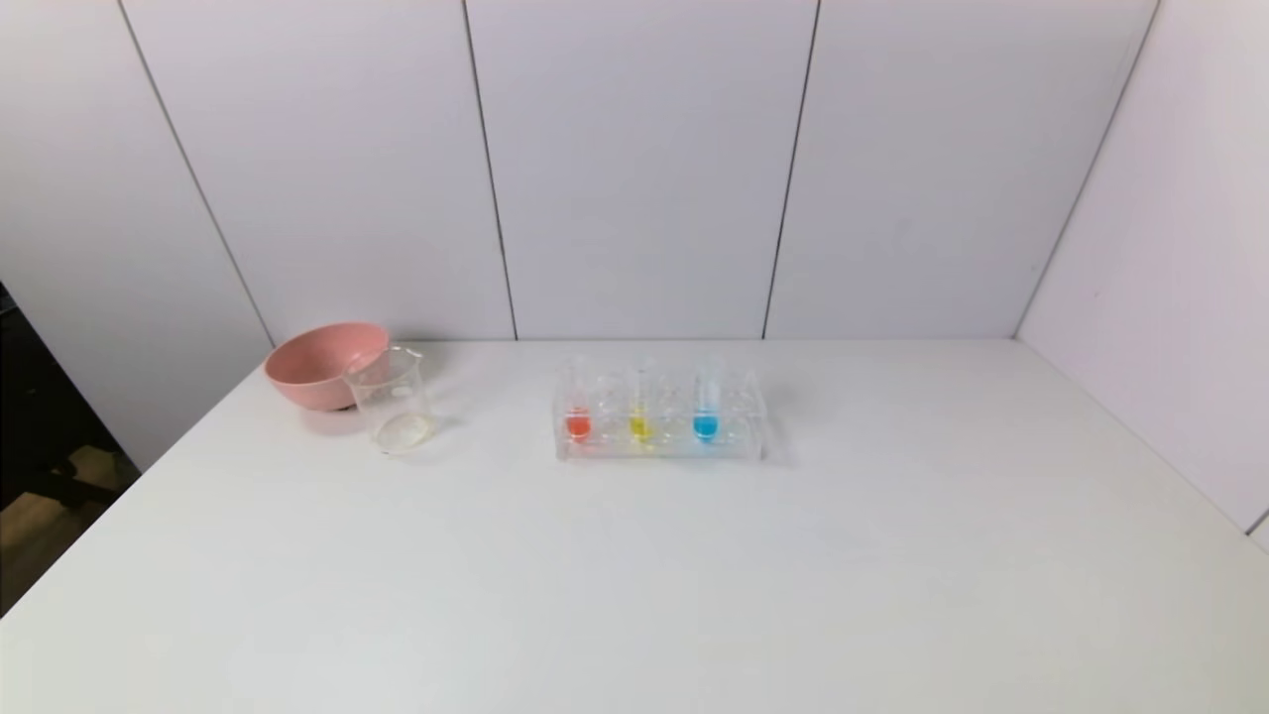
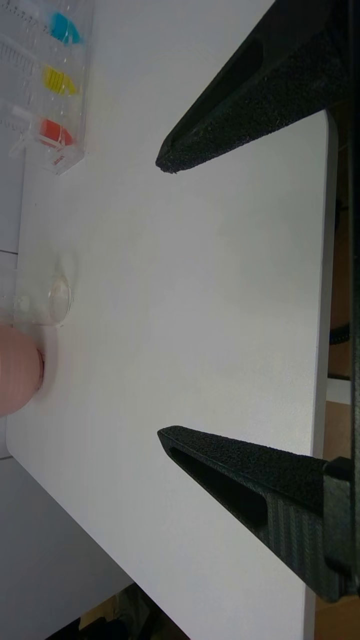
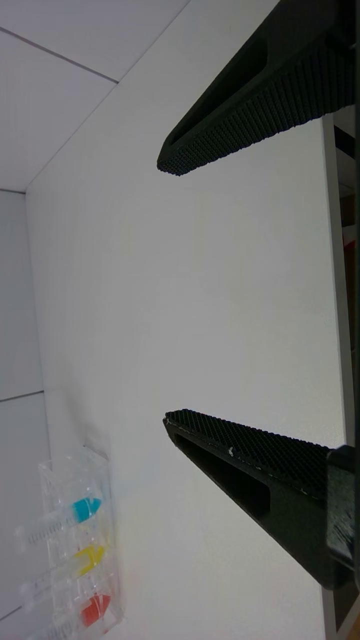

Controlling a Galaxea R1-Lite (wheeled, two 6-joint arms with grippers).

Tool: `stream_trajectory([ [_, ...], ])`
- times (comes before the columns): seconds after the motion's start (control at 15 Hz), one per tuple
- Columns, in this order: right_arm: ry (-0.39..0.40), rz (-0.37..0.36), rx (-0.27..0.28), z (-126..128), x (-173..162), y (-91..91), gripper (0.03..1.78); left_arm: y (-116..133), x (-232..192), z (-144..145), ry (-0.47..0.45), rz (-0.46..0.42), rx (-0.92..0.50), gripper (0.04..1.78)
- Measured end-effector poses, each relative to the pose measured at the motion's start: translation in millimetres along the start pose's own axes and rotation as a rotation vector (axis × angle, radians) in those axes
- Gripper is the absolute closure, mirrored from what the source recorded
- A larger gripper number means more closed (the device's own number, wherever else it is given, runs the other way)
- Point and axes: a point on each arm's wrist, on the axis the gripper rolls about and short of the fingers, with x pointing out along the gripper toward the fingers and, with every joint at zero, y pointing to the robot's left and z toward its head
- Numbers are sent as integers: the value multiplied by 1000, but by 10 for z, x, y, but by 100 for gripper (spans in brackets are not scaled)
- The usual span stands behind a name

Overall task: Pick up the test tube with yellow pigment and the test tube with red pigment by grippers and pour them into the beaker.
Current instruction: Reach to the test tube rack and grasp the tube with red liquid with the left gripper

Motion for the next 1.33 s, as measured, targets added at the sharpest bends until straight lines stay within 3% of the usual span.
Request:
stream_trajectory([
  [0.8, 0, 0, 0, 0, 0, 0, 10, -4, -12, 50, -22, 0, 1, 6],
  [1.07, 0, 0, 0, 0, 0, 0, 10, -64, -89, 491, -90, -97, 5, 6],
  [1.33, 0, 0, 0, 0, 0, 0, 10, -132, 48, 1002, -64, -167, 9, 6],
])
